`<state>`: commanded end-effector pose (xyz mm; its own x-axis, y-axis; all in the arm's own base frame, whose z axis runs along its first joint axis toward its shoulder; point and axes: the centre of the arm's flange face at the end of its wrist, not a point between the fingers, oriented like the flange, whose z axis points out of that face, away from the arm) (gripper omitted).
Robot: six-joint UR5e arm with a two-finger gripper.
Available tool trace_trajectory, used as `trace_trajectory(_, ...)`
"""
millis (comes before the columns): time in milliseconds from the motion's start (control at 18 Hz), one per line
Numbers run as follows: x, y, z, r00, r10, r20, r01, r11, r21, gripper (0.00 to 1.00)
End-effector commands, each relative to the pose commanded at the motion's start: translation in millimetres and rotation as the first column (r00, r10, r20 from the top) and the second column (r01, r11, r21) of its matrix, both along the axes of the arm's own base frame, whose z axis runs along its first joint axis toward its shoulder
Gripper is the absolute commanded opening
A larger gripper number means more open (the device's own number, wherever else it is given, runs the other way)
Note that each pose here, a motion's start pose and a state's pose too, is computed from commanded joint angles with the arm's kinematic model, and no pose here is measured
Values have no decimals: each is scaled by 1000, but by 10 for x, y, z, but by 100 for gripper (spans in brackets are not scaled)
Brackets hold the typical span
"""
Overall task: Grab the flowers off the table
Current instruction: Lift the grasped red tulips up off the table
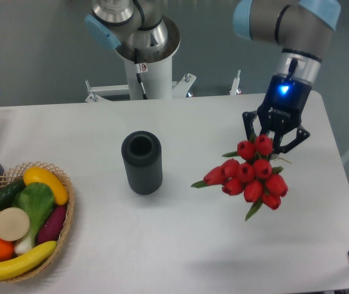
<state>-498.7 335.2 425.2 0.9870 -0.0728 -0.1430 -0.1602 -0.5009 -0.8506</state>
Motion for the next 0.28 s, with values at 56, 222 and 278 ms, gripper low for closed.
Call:
trace_trajectory(56,-3,-8,-7,1000,2,1,-2,1000,0,26)
trace_trajectory(222,-10,-15,3,1000,3,-1,-3,1000,2,26)
trace_trajectory(278,-25,-37,3,1000,7,-1,-7,1000,2,26)
